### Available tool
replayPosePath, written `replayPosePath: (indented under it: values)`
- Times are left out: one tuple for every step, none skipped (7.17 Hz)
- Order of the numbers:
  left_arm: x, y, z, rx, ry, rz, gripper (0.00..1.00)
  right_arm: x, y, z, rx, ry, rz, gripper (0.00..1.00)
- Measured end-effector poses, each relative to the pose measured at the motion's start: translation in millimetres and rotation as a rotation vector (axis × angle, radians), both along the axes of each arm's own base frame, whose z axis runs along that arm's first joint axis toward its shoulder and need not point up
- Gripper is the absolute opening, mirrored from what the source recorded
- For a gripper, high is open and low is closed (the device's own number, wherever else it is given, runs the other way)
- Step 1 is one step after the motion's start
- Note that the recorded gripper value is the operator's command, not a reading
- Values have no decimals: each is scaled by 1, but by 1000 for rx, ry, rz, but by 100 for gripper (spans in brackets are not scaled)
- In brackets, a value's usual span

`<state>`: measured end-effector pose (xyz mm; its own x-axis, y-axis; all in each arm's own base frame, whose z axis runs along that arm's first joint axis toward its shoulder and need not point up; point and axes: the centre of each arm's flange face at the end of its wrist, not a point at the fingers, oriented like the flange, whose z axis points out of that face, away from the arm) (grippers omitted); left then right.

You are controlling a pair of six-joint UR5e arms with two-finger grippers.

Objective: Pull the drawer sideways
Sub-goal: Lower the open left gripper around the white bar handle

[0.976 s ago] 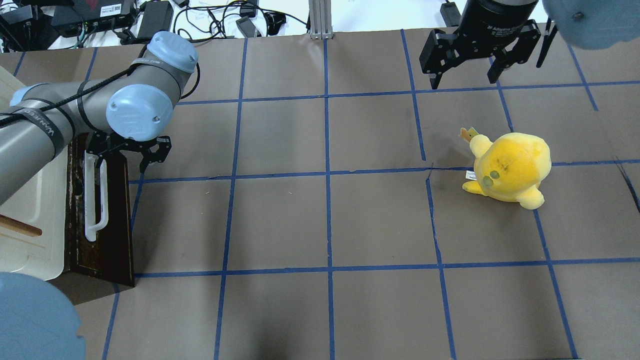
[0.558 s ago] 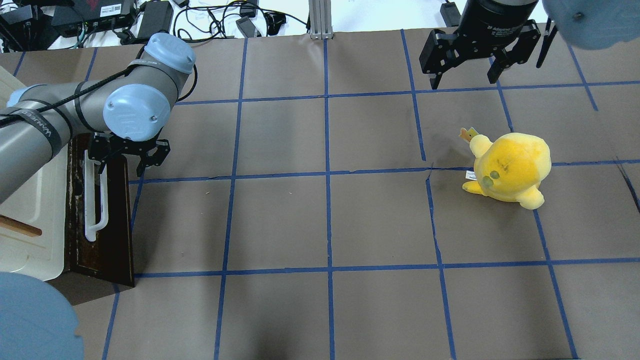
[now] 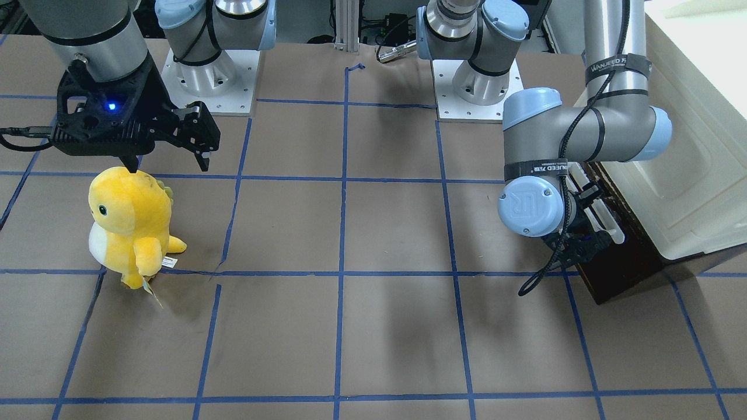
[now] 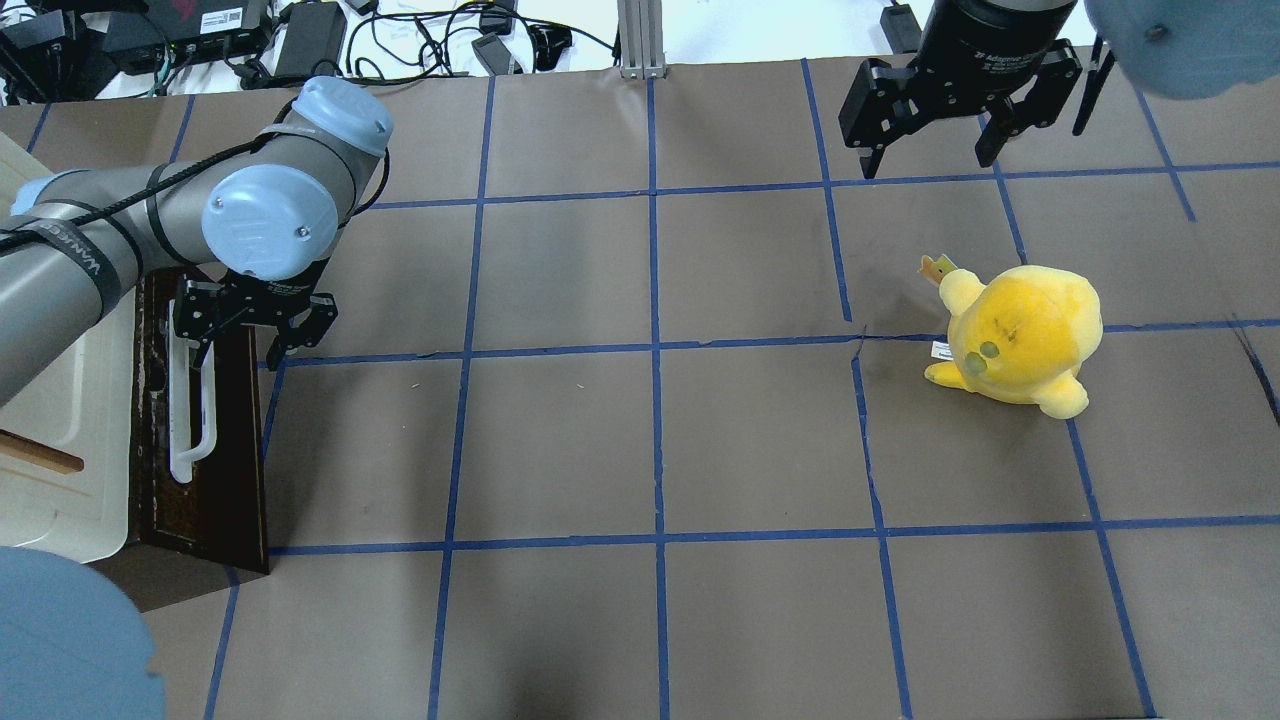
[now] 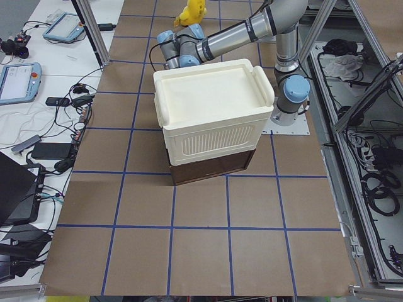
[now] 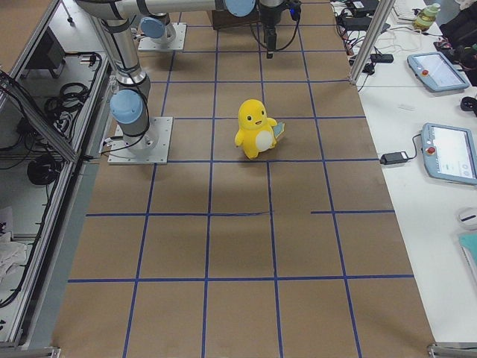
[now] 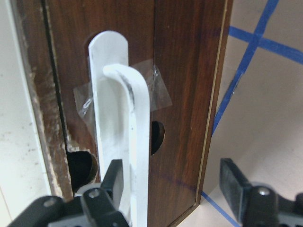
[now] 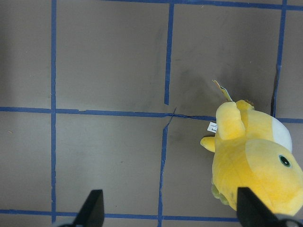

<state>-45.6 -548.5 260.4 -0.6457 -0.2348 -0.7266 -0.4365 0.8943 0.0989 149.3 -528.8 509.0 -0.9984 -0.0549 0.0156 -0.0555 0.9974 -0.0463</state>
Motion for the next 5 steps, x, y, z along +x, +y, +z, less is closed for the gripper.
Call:
replayPosePath:
  values:
    - [2,0,0,1,-2,5,76,0,0,0,0,0,0,100]
    - [5,0,-1,2,-2,14,76,0,0,0,0,0,0,100]
    - [9,0,-3,2,0,26,76,0,0,0,0,0,0,100]
    - [10,1,-5,-3,3,44,73,0,0,0,0,0,0,100]
    - [11,1,-7,-9,5,59,69,0,0,0,0,0,0,100]
